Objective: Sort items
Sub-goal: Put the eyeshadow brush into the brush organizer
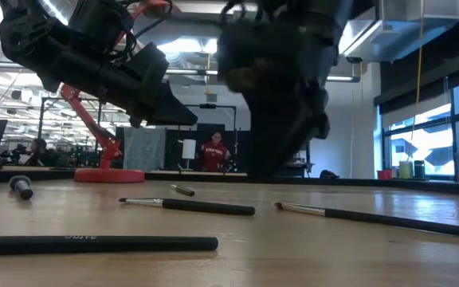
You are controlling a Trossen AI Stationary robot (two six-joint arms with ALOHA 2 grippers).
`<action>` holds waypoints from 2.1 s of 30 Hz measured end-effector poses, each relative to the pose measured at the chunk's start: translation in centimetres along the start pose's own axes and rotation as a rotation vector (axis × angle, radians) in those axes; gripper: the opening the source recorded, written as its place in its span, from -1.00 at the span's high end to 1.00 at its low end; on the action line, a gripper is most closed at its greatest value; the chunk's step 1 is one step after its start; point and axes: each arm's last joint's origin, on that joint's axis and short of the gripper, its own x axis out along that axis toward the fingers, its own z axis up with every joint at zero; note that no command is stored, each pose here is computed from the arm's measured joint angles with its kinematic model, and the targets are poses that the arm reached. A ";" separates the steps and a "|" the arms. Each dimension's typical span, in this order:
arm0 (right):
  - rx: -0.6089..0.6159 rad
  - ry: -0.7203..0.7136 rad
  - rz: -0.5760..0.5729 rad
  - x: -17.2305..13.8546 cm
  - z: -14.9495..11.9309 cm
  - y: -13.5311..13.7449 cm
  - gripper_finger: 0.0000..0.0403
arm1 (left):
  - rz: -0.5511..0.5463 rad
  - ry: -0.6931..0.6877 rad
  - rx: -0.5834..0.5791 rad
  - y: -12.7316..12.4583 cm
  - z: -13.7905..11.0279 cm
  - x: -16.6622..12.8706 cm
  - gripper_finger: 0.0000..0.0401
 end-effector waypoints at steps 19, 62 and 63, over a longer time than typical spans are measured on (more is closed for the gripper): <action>-0.038 0.225 -0.109 2.4 -1.1 0.2 0.91 | -0.004 0.016 -0.009 0.0 -0.2 0.0 0.71; -0.130 -0.454 -0.404 -19.8 -18.9 0.1 0.96 | 0.020 0.067 -0.013 -0.8 -1.0 -0.6 0.71; -0.121 -0.446 -0.402 -19.7 -18.9 0.1 0.93 | 0.021 0.067 -0.013 -0.8 -1.0 -0.6 0.71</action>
